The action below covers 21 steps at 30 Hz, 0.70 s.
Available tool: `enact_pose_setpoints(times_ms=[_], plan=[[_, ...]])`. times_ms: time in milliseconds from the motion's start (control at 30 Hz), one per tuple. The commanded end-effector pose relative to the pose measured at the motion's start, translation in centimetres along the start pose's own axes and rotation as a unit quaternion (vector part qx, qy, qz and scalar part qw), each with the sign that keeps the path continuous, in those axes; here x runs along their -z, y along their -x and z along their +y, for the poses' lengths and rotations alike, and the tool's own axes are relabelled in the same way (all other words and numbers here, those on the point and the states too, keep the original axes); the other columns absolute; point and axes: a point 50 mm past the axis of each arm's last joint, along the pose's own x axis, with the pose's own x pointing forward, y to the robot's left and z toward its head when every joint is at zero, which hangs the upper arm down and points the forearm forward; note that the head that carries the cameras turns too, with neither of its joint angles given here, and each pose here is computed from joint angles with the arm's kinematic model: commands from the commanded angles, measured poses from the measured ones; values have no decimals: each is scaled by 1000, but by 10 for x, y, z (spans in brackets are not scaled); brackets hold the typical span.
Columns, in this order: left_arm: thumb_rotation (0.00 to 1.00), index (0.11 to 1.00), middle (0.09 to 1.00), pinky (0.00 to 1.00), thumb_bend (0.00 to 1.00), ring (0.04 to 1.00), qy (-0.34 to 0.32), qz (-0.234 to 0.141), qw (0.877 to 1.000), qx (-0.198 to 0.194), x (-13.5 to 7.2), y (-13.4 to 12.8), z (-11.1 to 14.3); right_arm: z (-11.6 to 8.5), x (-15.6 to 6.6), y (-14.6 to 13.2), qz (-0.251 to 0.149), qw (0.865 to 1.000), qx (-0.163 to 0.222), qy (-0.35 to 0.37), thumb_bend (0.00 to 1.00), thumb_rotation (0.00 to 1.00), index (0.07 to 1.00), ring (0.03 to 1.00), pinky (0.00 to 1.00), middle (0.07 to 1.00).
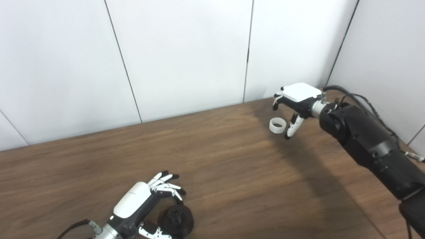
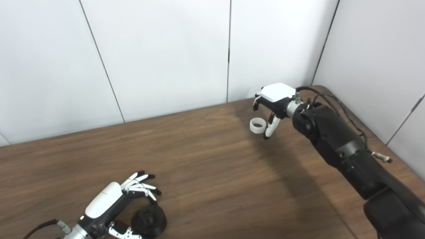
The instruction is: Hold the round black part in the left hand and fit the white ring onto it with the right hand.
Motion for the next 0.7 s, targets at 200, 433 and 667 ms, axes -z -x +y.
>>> enact_pose_setpoints(times_ms=[200, 433, 667], plan=[[57, 482, 711, 1000, 523, 927, -8, -6, 1000, -1, -3, 4, 7, -29, 7, -5, 4, 999, 44, 13, 881, 277, 736, 1000, 1000, 933], [57, 482, 711, 1000, 523, 930, -7, -7, 1000, 1, -6, 6, 8, -21, 3, -8, 0, 999, 42, 12, 872, 266, 740, 1000, 1000, 927], [58, 482, 710, 1000, 523, 926, -6, -6, 1000, 3, -7, 9, 9, -22, 3, -10, 0, 999, 37, 11, 859, 277, 743, 1000, 1000, 931]])
